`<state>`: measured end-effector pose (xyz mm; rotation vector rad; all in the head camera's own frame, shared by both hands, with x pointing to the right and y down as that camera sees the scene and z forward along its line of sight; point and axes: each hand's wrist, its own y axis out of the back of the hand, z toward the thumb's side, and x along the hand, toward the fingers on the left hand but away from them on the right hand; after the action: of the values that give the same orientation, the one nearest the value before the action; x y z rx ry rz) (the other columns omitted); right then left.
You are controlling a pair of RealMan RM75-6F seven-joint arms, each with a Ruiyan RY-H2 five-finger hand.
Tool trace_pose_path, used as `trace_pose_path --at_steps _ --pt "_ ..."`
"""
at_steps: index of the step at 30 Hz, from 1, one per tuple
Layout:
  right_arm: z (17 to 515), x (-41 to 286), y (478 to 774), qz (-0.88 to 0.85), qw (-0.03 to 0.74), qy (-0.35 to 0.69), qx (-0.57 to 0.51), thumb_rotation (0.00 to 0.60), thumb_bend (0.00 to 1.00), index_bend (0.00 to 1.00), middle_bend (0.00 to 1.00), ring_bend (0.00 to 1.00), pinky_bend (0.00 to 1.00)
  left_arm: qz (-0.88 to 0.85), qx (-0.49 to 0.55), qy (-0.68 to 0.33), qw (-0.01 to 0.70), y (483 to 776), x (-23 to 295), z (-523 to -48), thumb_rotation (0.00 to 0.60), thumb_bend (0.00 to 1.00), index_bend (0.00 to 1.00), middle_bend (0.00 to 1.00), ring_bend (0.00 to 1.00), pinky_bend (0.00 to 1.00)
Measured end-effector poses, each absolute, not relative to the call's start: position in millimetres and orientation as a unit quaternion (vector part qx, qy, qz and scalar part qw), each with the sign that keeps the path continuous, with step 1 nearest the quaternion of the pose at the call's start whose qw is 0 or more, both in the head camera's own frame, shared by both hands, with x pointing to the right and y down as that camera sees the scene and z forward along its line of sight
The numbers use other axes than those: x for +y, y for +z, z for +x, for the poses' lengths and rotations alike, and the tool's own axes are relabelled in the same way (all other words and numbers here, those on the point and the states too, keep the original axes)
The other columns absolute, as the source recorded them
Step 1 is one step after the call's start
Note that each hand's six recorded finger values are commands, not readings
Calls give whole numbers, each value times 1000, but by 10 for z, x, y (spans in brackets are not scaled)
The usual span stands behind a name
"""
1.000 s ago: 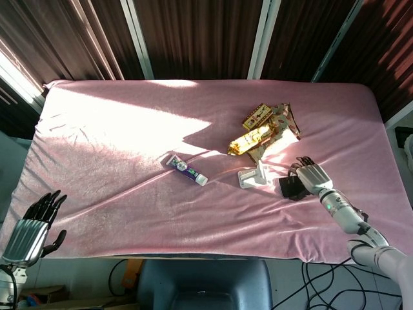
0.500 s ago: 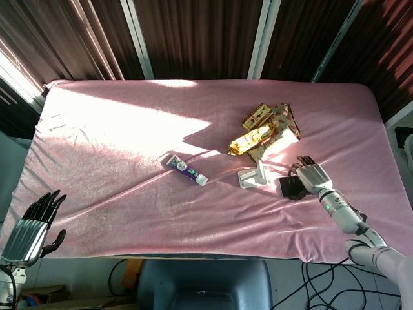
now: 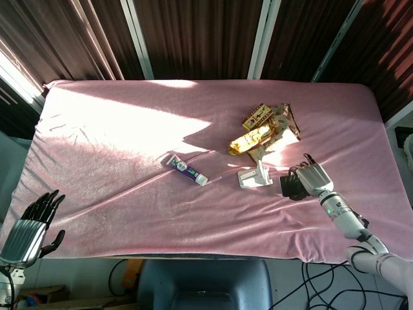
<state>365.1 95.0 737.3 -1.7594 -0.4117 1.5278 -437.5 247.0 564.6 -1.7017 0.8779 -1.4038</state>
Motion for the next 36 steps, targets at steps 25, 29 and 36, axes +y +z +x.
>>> trace_pose_path --at_steps 25,29,36 --pt "3332 621 7051 -749 277 488 -351 600 269 976 731 396 116 -664 348 -546 374 5623 2465 -4394 600 374 0 0 22 177" --pt "3156 534 7023 -771 237 452 -381 600 268 976 731 396 116 -664 347 -547 374 5631 2460 -4390 600 374 0 0 24 177" --pt "2877 493 7064 -803 176 394 -411 600 269 976 731 397 114 -663 347 -548 374 5642 2454 -4391 600 374 0 0 29 178"
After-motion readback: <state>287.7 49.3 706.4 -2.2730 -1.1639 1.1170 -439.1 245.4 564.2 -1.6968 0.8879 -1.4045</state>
